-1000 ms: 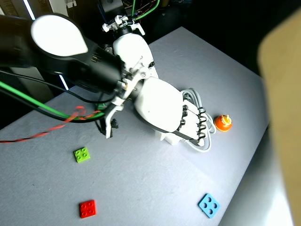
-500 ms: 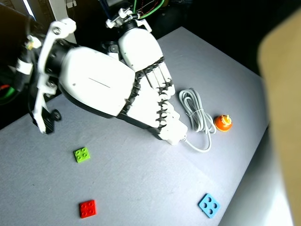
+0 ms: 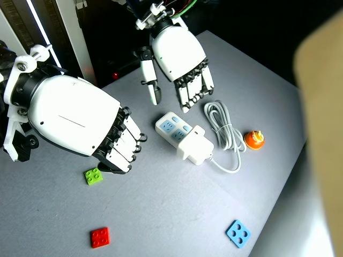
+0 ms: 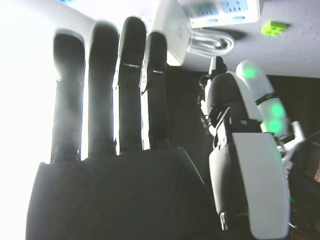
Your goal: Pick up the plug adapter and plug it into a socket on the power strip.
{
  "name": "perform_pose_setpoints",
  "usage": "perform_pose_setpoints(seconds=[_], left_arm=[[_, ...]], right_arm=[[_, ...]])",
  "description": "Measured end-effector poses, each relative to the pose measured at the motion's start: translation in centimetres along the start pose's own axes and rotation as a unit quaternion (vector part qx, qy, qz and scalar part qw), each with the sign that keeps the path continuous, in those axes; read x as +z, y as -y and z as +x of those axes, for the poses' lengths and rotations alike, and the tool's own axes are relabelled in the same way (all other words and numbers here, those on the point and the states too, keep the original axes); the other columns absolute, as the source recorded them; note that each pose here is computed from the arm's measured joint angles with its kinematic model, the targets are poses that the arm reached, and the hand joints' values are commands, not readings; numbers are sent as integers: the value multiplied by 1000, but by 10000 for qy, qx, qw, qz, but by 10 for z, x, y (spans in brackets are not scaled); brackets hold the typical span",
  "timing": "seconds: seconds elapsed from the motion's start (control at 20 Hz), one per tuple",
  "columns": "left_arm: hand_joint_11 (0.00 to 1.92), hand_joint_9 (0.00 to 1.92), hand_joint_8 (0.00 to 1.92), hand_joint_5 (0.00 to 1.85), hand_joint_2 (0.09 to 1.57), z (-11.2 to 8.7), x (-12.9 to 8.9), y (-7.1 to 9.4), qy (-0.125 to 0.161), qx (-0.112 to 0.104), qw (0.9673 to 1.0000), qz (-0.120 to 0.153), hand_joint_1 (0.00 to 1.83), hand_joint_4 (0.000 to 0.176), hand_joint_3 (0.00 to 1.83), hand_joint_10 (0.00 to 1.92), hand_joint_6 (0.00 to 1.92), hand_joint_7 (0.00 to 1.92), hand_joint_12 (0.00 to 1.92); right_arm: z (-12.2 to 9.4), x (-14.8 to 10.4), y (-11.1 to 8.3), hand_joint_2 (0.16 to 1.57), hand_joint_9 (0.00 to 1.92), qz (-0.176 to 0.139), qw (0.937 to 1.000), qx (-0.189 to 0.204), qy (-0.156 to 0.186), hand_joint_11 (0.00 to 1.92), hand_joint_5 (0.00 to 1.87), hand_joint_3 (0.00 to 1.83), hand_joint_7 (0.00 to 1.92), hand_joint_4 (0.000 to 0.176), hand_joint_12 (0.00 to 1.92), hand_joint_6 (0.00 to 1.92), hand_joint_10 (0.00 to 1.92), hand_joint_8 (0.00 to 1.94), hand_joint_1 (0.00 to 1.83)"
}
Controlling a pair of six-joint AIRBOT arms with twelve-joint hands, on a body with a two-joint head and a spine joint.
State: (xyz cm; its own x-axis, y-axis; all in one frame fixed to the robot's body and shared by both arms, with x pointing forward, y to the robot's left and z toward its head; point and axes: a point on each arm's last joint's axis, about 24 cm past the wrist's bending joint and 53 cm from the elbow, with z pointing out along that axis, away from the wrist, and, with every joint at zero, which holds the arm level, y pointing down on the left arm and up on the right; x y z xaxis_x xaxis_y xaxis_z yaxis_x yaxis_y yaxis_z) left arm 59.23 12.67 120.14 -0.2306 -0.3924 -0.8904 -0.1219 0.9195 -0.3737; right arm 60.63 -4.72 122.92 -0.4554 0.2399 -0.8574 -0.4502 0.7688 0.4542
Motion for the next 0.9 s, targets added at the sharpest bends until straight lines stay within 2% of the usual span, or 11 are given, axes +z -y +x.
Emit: perform_pose_setpoints(seconds=[0.05, 0.1, 0.15, 0.25, 0.3, 0.45, 0.55, 0.65, 0.8, 0.9], left_arm=[[1034, 997, 1920, 894, 1340, -4, 0, 1, 28, 31, 10000, 9, 326, 0, 2, 1921, 1920, 959, 1921], [1240, 1192, 1921, 1162, 1374, -7, 0, 2, 40, 63, 10000, 14, 268, 0, 0, 1921, 1921, 1188, 1921], [1240, 1192, 1921, 1162, 1374, -9, 0, 3, 56, 77, 10000, 19, 268, 0, 0, 1921, 1921, 1188, 1921], [1382, 1325, 1921, 1305, 1398, -14, -1, 6, 105, 65, 9999, 56, 258, 0, 5, 1921, 1921, 1315, 1921], [1458, 1379, 1921, 1331, 1433, -16, -1, 10, 123, 40, 9999, 115, 325, 0, 0, 1921, 1921, 1345, 1921], [1477, 1387, 1921, 1311, 1431, -17, -1, 9, 131, 29, 9999, 90, 426, 0, 0, 1921, 1921, 1342, 1921], [1470, 1378, 1921, 1278, 1432, -20, -1, 12, 133, 31, 9998, 114, 480, 0, 0, 1921, 1921, 1326, 1921], [1463, 1372, 1921, 1276, 1435, -29, 0, 14, 270, 51, 9995, 149, 473, 0, 1, 1921, 1921, 1322, 1921], [1441, 1354, 1921, 1252, 1434, -32, 0, 15, 253, 12, 9996, 124, 474, 0, 0, 1921, 1921, 1310, 1921], [1429, 1346, 1921, 1249, 1442, -30, -1, 15, 170, 132, 9997, 96, 444, 0, 2, 1921, 1921, 1306, 1921]], right_arm=[[1, -2, 5, 1287, 1085, 36, 10000, 28, -15, 1296, 763, 0, 902, 0, 1921, 1921, 1921, 1941, 327], [3, -3, 9, 1323, 1310, 47, 9999, 133, -46, 1521, 940, 6, 1122, 0, 1921, 1921, 1921, 1941, 248], [6, -4, 11, 1323, 1310, 39, 9998, 149, -81, 1521, 940, 6, 1122, 0, 1921, 1921, 1921, 1941, 248], [7, -5, 5, 1397, 1453, -112, 9998, 103, -106, 1617, 1052, 16, 1237, 0, 1921, 1921, 1921, 1941, 186], [12, -5, 1, 1451, 1519, -227, 9996, 84, -168, 1673, 1129, 15, 1312, 0, 1921, 1921, 1921, 1941, 166], [23, -4, 4, 1488, 1509, -226, 9992, 105, -309, 1675, 1147, 11, 1322, 0, 1921, 1921, 1921, 1941, 183], [15, -3, 14, 1499, 1423, -183, 9996, 41, -228, 1574, 1113, 3, 1256, 0, 1921, 1921, 1921, 1941, 200], [12, -5, 17, 1493, 1406, -212, 9995, -122, -201, 1554, 1110, 0, 1246, 0, 1921, 1921, 1921, 1941, 217], [9, -10, 6, 1494, 1402, -527, 9982, -220, -191, 1550, 1081, 1, 1243, 0, 1921, 1921, 1921, 1941, 229], [11, -12, -2, 1486, 1373, -703, 9970, -231, -212, 1521, 1073, 0, 1218, 0, 1921, 1921, 1921, 1941, 252]])
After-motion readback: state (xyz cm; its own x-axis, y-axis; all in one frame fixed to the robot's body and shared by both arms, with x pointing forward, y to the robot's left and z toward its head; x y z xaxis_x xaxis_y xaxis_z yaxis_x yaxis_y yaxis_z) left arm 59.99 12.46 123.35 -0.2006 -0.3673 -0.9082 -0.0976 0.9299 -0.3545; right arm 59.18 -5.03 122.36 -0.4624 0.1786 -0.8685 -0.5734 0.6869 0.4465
